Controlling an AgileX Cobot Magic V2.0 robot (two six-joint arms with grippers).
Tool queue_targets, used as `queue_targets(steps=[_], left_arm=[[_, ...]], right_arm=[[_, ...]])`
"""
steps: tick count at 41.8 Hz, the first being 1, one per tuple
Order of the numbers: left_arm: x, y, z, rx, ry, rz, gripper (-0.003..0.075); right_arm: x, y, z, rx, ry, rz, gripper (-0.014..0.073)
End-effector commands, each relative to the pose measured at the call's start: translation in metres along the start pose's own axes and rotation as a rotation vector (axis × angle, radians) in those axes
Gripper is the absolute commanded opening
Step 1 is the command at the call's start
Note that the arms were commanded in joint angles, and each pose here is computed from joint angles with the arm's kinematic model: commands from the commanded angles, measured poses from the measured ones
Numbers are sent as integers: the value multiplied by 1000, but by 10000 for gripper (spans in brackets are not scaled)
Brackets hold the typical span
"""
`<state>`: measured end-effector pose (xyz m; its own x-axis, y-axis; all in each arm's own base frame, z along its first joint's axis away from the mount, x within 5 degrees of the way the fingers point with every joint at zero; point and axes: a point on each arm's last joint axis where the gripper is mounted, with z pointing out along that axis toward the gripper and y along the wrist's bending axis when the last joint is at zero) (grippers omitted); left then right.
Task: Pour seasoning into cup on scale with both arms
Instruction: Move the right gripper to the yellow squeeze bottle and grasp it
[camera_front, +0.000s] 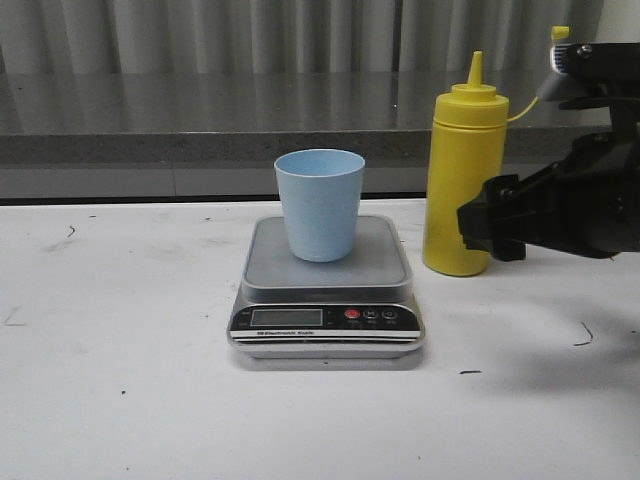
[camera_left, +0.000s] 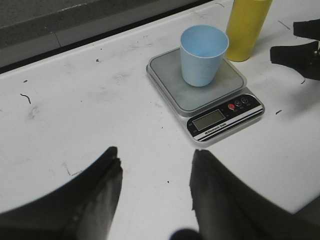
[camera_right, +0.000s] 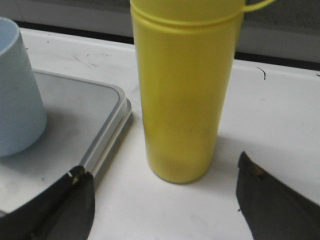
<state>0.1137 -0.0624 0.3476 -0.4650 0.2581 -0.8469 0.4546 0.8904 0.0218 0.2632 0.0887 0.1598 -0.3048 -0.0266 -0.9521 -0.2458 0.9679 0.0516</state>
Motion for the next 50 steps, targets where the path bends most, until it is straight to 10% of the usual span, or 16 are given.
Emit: queue_targets(steps=[1, 50], left_arm=[[-13, -1, -6, 16, -96, -4, 312], [-13, -1, -6, 16, -98, -4, 312]], right_arm=[[-22, 4, 7, -22, -196, -4, 602], [-33, -11, 109, 65, -274, 43, 546]])
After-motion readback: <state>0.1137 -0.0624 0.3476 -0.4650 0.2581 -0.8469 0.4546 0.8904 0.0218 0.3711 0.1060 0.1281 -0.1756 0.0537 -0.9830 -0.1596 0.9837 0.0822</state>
